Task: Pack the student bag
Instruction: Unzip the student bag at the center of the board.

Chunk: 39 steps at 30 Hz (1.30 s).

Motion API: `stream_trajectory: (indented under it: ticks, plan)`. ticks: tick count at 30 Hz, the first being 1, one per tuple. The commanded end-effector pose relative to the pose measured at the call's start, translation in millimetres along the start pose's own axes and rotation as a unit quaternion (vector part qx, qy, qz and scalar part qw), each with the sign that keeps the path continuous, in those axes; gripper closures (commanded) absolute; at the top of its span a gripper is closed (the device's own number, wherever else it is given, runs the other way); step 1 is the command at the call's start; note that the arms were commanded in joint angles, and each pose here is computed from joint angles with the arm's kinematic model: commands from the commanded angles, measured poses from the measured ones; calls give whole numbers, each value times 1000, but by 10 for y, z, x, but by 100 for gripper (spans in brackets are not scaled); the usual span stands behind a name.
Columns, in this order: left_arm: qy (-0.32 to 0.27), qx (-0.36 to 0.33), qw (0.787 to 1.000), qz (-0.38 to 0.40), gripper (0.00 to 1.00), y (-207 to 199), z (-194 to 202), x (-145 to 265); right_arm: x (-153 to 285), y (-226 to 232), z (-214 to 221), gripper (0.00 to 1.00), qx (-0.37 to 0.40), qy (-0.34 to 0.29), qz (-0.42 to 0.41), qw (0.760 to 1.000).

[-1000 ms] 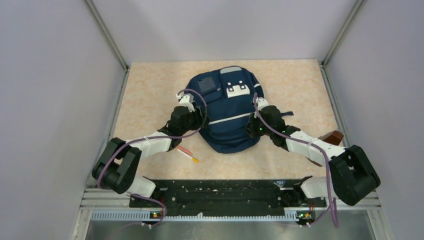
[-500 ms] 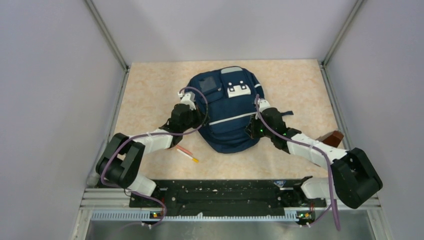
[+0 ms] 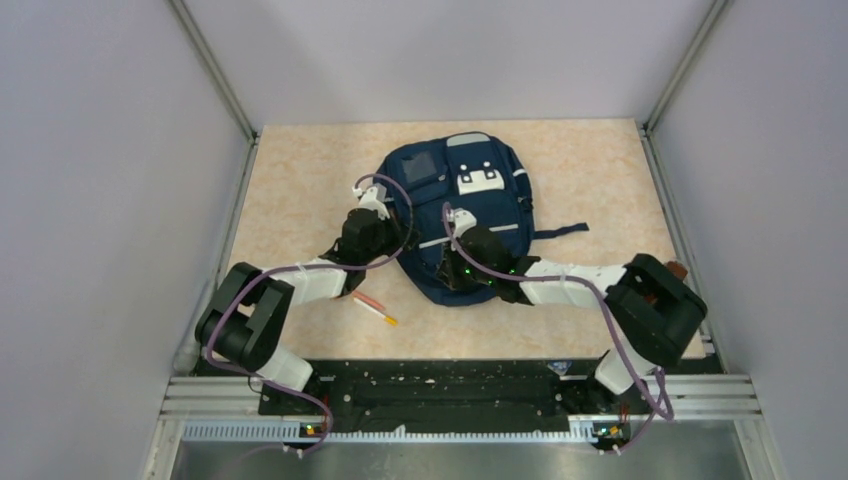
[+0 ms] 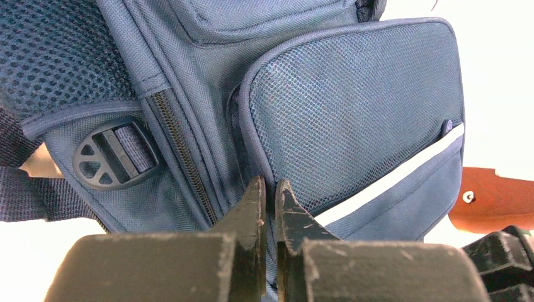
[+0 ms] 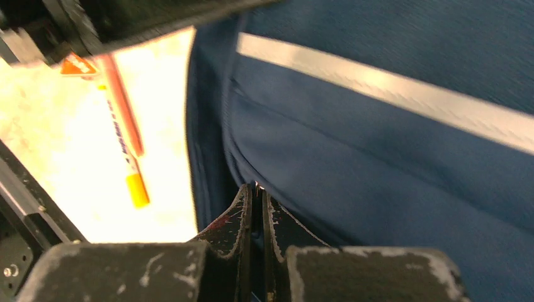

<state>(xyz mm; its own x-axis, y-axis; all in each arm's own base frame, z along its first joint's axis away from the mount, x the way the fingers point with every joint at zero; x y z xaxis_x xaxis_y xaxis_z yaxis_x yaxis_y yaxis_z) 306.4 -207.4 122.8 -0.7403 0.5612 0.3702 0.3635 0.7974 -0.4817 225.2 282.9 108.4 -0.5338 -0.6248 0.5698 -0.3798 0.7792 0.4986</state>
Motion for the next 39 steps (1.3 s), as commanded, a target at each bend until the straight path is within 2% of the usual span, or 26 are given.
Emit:
stream_trajectory:
  ticks: [1,6,7,9,10,11,14,17,20,23,26,28,31,39]
  plan:
    - [-33,-9,997,62,100,-248,-151,48,-307,494,-192,100,24,-13,-85,996]
    - [-34,-33,998,45,100,-205,-154,132,-383,579,-331,99,53,-21,-87,995]
    - [-36,-42,998,41,92,-196,-161,151,-348,587,-363,89,57,-28,-86,994]
    - [-42,-63,997,34,60,-181,-187,192,-252,566,-406,69,59,-44,-80,994]
    - [-45,-75,996,30,49,-170,-201,208,-192,545,-428,60,60,-52,-74,994]
    - [-49,-90,994,26,41,-159,-218,219,-132,516,-443,54,62,-57,-69,994]
    - [-61,-134,989,9,27,-118,-267,257,117,416,-528,45,58,-71,-60,994]
    - [-92,-179,979,-24,22,-72,-331,345,418,240,-594,39,50,-89,-42,994]
    - [-113,-253,960,-37,21,-133,-365,420,703,35,-681,34,30,-104,-24,994]
    - [-109,-345,932,1,21,-377,-284,439,932,-290,-749,30,-13,-121,21,992]
    - [-96,-432,895,52,20,-634,-132,407,1089,-631,-754,28,-62,-131,64,987]
    - [-86,-464,877,87,18,-791,-29,347,1136,-807,-728,27,-93,-134,76,984]
    - [-66,-485,866,100,16,-890,51,225,1172,-977,-676,27,-129,-137,80,979]
    - [-47,-508,857,76,14,-862,71,-12,1193,-1006,-520,27,-137,-132,71,979]
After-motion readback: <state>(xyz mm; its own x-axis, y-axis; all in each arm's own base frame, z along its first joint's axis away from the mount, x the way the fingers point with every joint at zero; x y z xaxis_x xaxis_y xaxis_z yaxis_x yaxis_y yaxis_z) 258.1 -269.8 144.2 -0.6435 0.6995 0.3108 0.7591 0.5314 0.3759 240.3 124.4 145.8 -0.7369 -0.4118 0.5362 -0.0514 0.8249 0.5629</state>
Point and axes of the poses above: each gripper's point midway between its finger pads, its own x axis back along the fingers, its own y axis along the line the jaws close on, z = x × y, the point moved 6 cm from there along x, back along the fingers, and after that the axes turned 13 degrees about -x, right-handed, at the moved point
